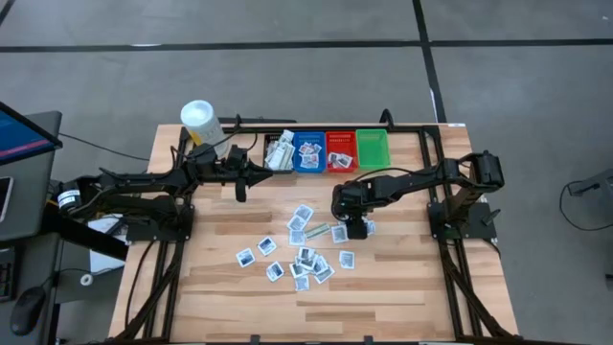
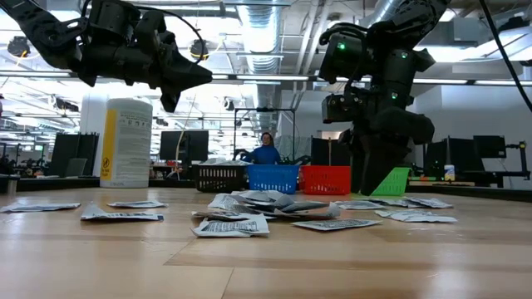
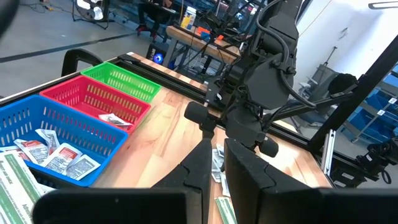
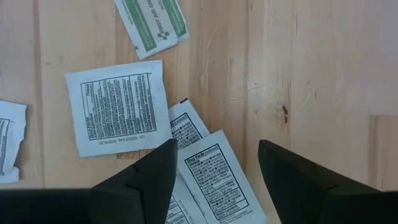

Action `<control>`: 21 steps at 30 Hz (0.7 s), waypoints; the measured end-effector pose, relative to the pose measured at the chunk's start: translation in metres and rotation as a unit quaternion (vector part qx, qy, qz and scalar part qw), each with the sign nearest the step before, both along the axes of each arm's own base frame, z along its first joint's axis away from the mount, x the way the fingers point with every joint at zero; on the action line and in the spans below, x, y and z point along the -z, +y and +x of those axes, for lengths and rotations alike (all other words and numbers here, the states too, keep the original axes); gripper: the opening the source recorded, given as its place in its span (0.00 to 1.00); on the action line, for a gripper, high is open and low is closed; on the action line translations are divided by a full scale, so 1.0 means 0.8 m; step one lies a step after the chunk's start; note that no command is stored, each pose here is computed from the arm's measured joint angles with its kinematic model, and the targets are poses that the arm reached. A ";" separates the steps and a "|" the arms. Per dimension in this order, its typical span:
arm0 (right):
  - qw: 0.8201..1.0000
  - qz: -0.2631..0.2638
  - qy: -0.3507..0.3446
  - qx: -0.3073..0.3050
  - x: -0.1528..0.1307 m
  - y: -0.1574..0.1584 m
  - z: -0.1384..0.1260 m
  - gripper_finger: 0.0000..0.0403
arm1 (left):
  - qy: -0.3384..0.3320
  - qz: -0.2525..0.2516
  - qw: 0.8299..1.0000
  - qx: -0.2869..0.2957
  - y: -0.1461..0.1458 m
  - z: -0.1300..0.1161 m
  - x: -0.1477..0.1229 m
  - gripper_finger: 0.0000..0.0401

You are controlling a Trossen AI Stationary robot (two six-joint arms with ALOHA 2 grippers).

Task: Pick & Place First Aid Supplies
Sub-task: Put the orange ointment pack in the blue bin

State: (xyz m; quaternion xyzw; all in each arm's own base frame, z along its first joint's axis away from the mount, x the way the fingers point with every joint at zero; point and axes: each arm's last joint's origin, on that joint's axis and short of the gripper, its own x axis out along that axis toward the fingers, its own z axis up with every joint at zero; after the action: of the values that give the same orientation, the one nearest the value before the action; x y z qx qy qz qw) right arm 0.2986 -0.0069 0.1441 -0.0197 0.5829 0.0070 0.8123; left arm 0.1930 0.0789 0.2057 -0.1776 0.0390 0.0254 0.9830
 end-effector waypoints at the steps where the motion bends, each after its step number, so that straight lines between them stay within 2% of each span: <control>1: 1.000 0.000 0.000 0.000 0.000 0.000 0.000 0.54 | 0.000 0.000 1.000 0.000 0.000 0.000 0.000 0.11; 11: 0.999 0.006 0.051 0.004 0.038 0.001 0.006 0.54 | 0.000 -0.001 1.000 0.003 -0.001 0.000 0.000 0.11; 21: 0.999 0.007 0.051 0.012 0.035 0.001 0.005 0.54 | -0.001 -0.001 1.000 0.006 -0.003 0.001 0.000 0.11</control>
State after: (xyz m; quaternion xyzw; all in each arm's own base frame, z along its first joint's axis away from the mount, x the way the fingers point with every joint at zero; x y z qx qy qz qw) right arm 0.3027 -0.0062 0.1159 -0.0071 0.6237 0.0022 0.7816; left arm 0.1939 0.0766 0.2058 -0.1786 0.0390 0.0194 0.9830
